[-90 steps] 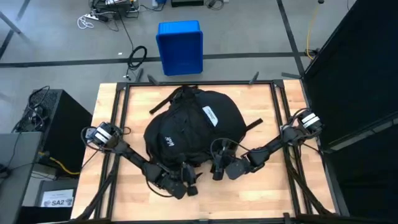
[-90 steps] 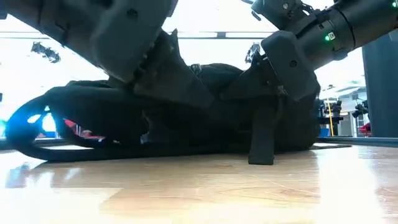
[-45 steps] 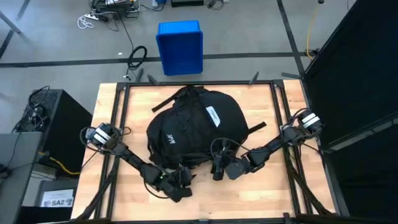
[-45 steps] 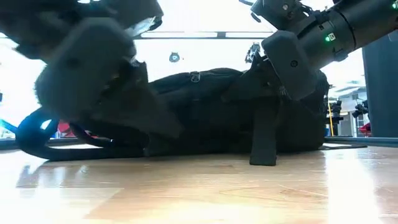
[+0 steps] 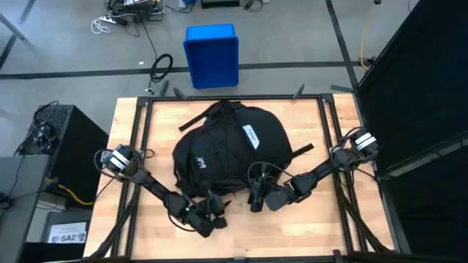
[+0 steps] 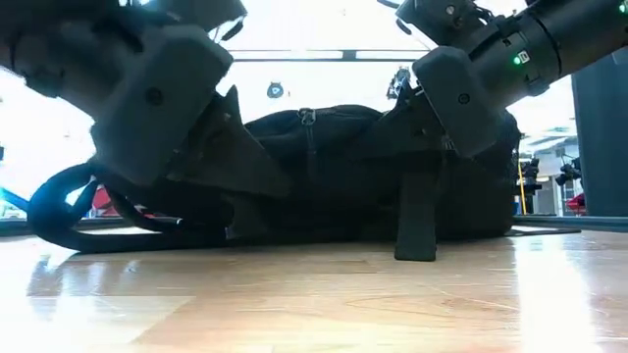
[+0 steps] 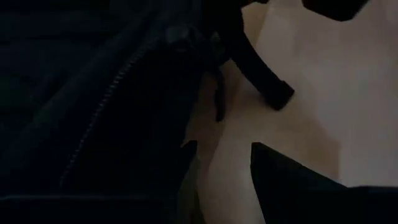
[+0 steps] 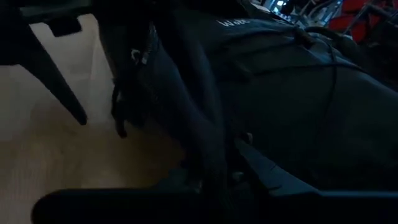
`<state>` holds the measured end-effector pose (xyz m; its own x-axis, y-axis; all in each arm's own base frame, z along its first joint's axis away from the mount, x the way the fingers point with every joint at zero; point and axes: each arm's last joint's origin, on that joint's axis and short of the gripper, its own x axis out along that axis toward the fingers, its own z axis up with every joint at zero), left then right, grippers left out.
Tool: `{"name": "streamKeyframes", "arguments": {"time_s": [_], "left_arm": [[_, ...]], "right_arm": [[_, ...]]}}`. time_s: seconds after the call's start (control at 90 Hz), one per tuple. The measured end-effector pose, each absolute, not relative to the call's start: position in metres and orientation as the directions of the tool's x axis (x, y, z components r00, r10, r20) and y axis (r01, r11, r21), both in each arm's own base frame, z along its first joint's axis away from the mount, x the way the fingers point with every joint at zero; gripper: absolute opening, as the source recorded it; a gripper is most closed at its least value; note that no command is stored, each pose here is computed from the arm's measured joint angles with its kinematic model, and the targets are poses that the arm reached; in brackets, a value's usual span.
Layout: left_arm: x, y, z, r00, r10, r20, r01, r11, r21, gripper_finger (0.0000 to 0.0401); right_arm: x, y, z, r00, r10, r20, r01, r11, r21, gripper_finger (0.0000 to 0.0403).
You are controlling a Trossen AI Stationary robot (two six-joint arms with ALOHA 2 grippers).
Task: Unpack backpack
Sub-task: Close the backpack
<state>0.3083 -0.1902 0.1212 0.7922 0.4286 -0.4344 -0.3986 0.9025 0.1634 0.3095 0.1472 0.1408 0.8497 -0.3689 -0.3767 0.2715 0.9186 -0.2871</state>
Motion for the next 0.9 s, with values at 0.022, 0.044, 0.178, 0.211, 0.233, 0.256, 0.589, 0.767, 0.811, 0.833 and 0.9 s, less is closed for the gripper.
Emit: {"name": "streamKeyframes", "arguments": {"time_s": [0.022, 0.044, 0.178, 0.211, 0.233, 0.256, 0.589, 0.767, 0.811, 0.833, 0.9], "left_arm": [[0.308, -0.188, 0.12, 0.799, 0.425, -0.425, -0.4, 0.904, 0.152, 0.0122], [0.309, -0.187, 0.119, 0.806, 0.421, -0.415, -0.403, 0.905, 0.136, 0.0122], [0.309, -0.175, 0.115, 0.864, 0.363, -0.349, -0.374, 0.927, 0.039, 0.0122], [0.309, -0.173, 0.115, 0.877, 0.355, -0.325, -0.368, 0.929, 0.023, 0.0122], [0.308, -0.172, 0.115, 0.883, 0.353, -0.311, -0.367, 0.93, 0.016, 0.0122], [0.308, -0.17, 0.115, 0.888, 0.35, -0.297, -0.364, 0.931, 0.01, 0.0122], [0.317, -0.149, 0.114, 0.896, 0.329, -0.299, -0.354, 0.935, -0.031, 0.0122], [0.319, -0.147, 0.114, 0.896, 0.333, -0.293, -0.35, 0.937, -0.004, 0.0103], [0.319, -0.147, 0.114, 0.896, 0.333, -0.293, -0.348, 0.938, 0.002, 0.0085], [0.319, -0.147, 0.114, 0.897, 0.331, -0.294, -0.344, 0.939, 0.006, 0.0075], [0.319, -0.147, 0.114, 0.9, 0.318, -0.298, -0.327, 0.945, 0.021, 0.0034]], "right_arm": [[0.31, 0.147, 0.141, 0.85, -0.369, -0.377, 0.271, 0.919, -0.288, 0.0027], [0.309, 0.147, 0.141, 0.849, -0.369, -0.377, 0.271, 0.918, -0.288, 0.0027], [0.309, 0.147, 0.14, 0.849, -0.367, -0.38, 0.268, 0.919, -0.288, 0.0027], [0.309, 0.147, 0.14, 0.849, -0.367, -0.38, 0.268, 0.919, -0.288, 0.0027], [0.309, 0.147, 0.14, 0.849, -0.366, -0.38, 0.268, 0.919, -0.288, 0.0027], [0.309, 0.147, 0.14, 0.849, -0.366, -0.38, 0.268, 0.919, -0.288, 0.0027], [0.311, 0.144, 0.14, 0.847, -0.366, -0.385, 0.276, 0.923, -0.269, 0.0027], [0.311, 0.144, 0.14, 0.848, -0.362, -0.386, 0.273, 0.924, -0.266, 0.0027], [0.311, 0.144, 0.14, 0.849, -0.361, -0.387, 0.273, 0.925, -0.265, 0.0027], [0.311, 0.144, 0.14, 0.849, -0.361, -0.387, 0.272, 0.925, -0.265, 0.0027], [0.311, 0.144, 0.14, 0.85, -0.358, -0.387, 0.27, 0.926, -0.263, 0.0027]]}}
